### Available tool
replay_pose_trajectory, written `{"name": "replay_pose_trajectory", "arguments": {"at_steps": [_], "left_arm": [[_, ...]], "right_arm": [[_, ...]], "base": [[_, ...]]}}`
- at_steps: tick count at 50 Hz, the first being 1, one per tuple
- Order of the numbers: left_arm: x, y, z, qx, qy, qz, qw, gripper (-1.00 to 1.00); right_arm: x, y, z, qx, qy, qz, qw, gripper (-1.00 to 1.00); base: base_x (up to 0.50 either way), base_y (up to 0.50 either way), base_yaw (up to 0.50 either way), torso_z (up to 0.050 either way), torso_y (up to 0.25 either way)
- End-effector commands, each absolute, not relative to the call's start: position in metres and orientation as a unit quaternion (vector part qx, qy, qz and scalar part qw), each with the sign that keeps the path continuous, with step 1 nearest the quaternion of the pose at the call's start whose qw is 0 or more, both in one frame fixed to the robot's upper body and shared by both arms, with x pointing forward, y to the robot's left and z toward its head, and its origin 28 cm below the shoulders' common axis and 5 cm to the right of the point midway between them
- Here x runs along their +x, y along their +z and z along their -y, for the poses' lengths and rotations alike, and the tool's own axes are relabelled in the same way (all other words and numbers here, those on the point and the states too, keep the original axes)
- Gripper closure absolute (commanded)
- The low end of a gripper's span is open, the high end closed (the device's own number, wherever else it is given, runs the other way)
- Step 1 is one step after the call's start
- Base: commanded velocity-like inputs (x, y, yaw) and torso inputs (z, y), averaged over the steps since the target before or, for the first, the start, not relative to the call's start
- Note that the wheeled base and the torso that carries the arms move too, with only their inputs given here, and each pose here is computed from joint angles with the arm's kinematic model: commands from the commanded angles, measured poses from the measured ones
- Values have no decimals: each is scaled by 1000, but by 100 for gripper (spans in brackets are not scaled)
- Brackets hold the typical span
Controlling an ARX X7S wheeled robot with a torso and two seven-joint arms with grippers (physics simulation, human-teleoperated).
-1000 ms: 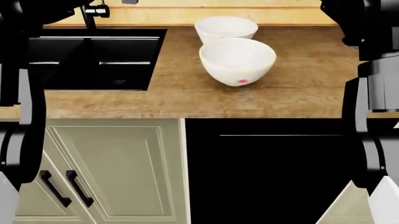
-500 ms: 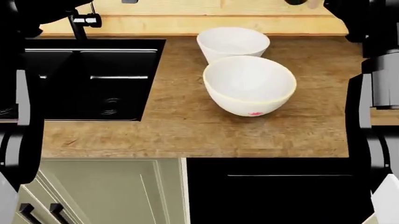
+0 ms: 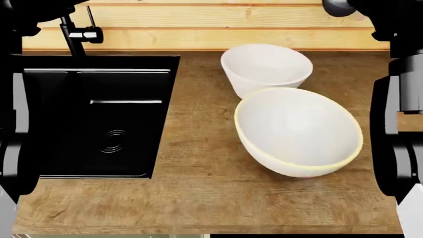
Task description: Stack the bowls in the sink.
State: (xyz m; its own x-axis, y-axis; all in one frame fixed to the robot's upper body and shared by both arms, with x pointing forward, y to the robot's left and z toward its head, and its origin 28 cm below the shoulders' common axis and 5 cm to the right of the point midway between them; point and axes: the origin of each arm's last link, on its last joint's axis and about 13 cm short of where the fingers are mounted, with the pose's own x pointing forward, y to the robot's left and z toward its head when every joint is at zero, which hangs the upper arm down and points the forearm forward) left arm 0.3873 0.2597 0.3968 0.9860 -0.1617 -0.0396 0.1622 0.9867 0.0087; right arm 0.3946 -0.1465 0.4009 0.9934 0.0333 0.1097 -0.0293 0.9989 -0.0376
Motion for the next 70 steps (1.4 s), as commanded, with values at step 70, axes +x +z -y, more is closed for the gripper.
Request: {"name": "replay_pose_trajectory", "arguments": {"at_steps": [70], "left_arm": [[259, 355, -283, -114, -115, -234, 959, -100]], "right_arm": [[173, 363, 226, 123, -27, -353, 927, -100]], "base": [[51, 0, 0, 0, 0]]}}
